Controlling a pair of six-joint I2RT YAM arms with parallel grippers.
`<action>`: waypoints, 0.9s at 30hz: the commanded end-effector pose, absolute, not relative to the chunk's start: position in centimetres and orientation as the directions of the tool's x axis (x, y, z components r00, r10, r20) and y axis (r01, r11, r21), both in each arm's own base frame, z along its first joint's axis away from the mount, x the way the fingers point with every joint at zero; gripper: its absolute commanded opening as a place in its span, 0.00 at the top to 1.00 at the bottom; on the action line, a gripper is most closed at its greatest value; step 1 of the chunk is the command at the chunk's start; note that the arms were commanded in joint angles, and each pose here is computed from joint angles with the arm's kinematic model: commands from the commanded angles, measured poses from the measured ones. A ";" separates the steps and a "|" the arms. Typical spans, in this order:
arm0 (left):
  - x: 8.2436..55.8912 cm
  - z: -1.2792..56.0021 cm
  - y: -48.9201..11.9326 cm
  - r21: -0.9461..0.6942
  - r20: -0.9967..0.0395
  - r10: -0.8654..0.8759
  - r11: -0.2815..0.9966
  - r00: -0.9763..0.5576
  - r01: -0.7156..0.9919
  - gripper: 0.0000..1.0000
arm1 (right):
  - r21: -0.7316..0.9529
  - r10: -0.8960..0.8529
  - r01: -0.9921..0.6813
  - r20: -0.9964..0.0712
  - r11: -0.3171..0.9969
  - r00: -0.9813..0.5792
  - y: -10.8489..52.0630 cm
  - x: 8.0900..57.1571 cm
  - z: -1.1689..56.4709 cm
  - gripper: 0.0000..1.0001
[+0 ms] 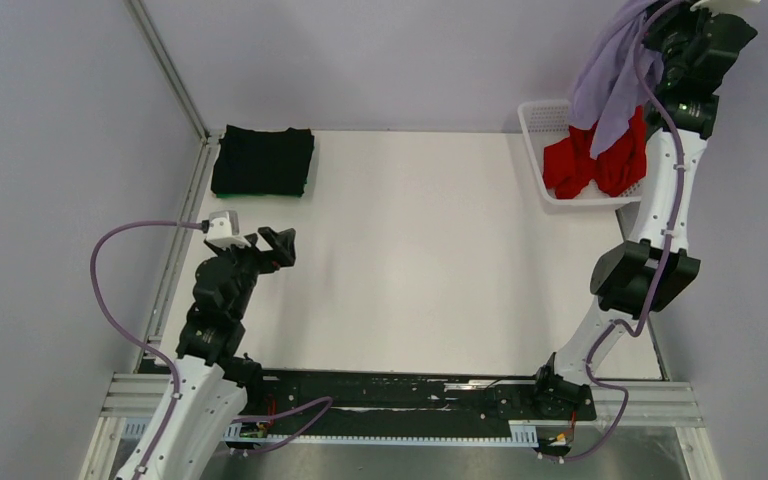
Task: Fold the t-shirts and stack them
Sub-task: Move the tshirt to the center of the board
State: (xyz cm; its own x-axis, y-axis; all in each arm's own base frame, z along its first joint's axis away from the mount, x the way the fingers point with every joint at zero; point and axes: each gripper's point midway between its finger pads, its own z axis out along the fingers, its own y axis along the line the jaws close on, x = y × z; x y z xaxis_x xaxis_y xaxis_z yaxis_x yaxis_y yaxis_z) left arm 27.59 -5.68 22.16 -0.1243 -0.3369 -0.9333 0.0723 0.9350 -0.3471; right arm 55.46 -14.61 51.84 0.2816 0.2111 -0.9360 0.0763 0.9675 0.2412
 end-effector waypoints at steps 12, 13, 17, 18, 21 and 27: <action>26.7 23.9 -5.8 -0.391 -0.920 -0.384 0.915 -0.085 0.097 0.00 | 0.317 0.392 -0.412 -0.913 0.854 0.111 1.5 49.7 55.2 1.00; 26.7 23.9 -5.8 -0.401 -0.915 -0.394 0.912 -0.087 0.091 0.00 | 0.320 0.395 -0.439 -0.914 0.839 0.090 3.3 48.8 55.0 1.00; 26.8 23.7 -5.6 -0.428 -0.900 -0.420 0.902 -0.115 0.058 0.00 | 0.368 0.428 -0.511 -0.904 0.777 -0.001 11.5 45.2 53.1 1.00; 26.8 23.7 -5.6 -0.427 -0.900 -0.419 0.903 -0.119 0.051 0.00 | 0.383 0.427 -0.522 -0.904 0.762 -0.040 13.6 44.3 51.5 1.00; 26.9 23.0 -5.4 -0.433 -0.892 -0.426 0.901 -0.151 0.017 0.00 | 0.414 0.445 -0.568 -0.891 0.711 -0.094 19.0 40.4 50.0 1.00; 26.5 21.8 -4.3 -0.467 -0.863 -0.474 0.881 -0.174 -0.081 0.00 | 0.512 0.491 -0.570 -0.846 0.642 -0.207 25.4 34.5 46.9 1.00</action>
